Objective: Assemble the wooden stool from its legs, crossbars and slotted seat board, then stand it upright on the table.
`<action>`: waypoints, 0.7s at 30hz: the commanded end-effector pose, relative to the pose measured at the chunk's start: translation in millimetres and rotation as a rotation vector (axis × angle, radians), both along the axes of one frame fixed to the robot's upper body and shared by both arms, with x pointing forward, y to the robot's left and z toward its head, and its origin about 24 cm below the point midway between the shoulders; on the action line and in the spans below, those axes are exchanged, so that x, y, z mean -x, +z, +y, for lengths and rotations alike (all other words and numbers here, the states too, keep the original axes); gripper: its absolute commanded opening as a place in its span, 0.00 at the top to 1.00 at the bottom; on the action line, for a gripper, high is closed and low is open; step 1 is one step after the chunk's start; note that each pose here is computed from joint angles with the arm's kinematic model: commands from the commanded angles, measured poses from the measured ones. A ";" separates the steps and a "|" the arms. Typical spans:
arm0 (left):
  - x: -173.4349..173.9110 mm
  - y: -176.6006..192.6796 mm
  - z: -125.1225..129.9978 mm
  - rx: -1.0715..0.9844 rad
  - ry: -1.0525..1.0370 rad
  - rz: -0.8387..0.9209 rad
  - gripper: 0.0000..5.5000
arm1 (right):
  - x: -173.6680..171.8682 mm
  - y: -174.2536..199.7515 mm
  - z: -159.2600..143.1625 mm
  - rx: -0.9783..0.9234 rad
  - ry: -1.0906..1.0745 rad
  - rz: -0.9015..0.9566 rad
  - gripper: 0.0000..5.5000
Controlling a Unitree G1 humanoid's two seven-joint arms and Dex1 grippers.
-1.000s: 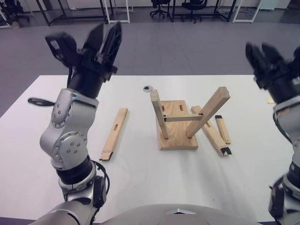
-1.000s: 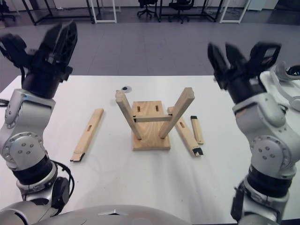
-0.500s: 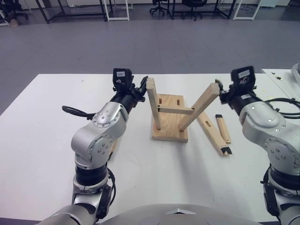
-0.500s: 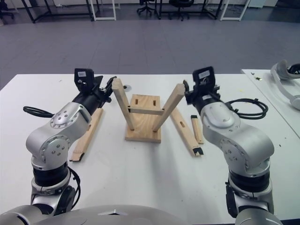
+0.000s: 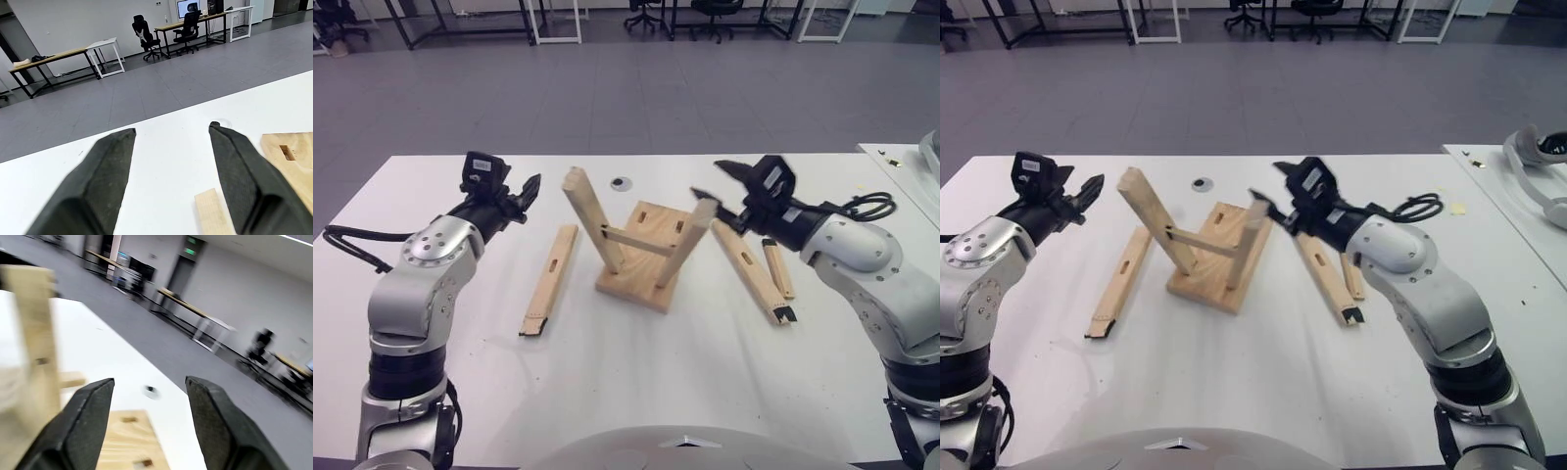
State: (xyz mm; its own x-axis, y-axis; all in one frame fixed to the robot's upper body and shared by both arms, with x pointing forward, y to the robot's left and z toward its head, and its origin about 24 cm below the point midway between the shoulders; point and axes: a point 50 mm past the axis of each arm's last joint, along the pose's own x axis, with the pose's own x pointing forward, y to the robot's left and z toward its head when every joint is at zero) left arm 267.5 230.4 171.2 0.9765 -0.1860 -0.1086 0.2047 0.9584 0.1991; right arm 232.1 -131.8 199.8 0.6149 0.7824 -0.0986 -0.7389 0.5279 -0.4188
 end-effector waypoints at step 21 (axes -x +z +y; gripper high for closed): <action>-11.6 -90.6 -98.3 -0.172 -0.586 0.252 0.50 | -117.4 -103.9 57.7 0.055 0.151 0.153 0.51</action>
State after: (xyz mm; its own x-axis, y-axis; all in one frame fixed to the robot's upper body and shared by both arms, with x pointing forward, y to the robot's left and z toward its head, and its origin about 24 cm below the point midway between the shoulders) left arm 271.4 141.6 86.1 0.6721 -0.6305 -0.3882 0.7322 0.6442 0.2213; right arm 360.4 -83.1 97.5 0.5801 0.7880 -0.2063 -0.8030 0.5106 -0.3074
